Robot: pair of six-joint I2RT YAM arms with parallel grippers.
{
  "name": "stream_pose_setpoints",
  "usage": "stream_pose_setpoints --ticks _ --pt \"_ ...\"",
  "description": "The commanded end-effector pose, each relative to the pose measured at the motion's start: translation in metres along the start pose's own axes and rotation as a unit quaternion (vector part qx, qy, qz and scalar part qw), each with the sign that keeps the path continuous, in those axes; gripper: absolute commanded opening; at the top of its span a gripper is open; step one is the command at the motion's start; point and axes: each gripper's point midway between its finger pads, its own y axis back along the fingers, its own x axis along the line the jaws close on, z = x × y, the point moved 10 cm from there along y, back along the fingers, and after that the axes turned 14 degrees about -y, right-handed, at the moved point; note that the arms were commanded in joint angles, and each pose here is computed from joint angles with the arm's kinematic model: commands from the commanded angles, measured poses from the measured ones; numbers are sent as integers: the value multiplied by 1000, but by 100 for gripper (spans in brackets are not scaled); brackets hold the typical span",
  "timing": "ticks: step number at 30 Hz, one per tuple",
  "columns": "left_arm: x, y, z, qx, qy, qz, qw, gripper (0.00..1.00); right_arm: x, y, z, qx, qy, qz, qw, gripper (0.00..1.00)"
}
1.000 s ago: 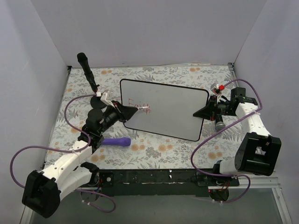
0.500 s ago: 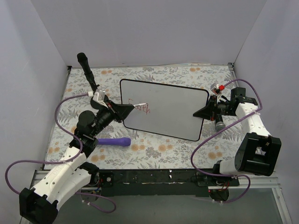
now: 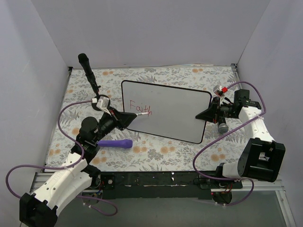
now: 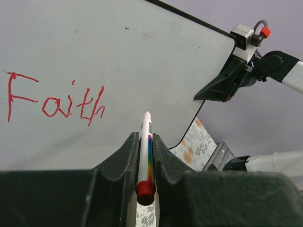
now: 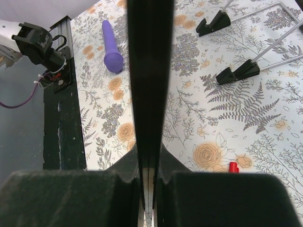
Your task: Write a sentence on the whiteboard
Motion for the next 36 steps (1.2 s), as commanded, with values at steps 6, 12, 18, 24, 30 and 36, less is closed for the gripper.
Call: stream_pose_setpoints --ticks 6,12,18,24,30,36 --pt "-2 0 -11 8 -5 -9 1000 0 -2 1 4 4 32 -12 999 1" --pt "-5 -3 -15 11 -4 -12 1000 0 -2 0 3 4 32 -11 999 1" --pt "-6 -5 -17 13 -4 -14 1000 0 -2 0 4 3 32 -10 999 1" --pt "-8 -8 -20 12 0 -16 1000 0 -1 0 4 4 32 -10 999 1" --pt "-9 -10 -21 12 6 -16 1000 0 -2 0 3 4 32 -11 999 1" --pt "-9 -29 -24 -3 17 -23 1000 0 -3 0 4 2 30 -8 1000 1"
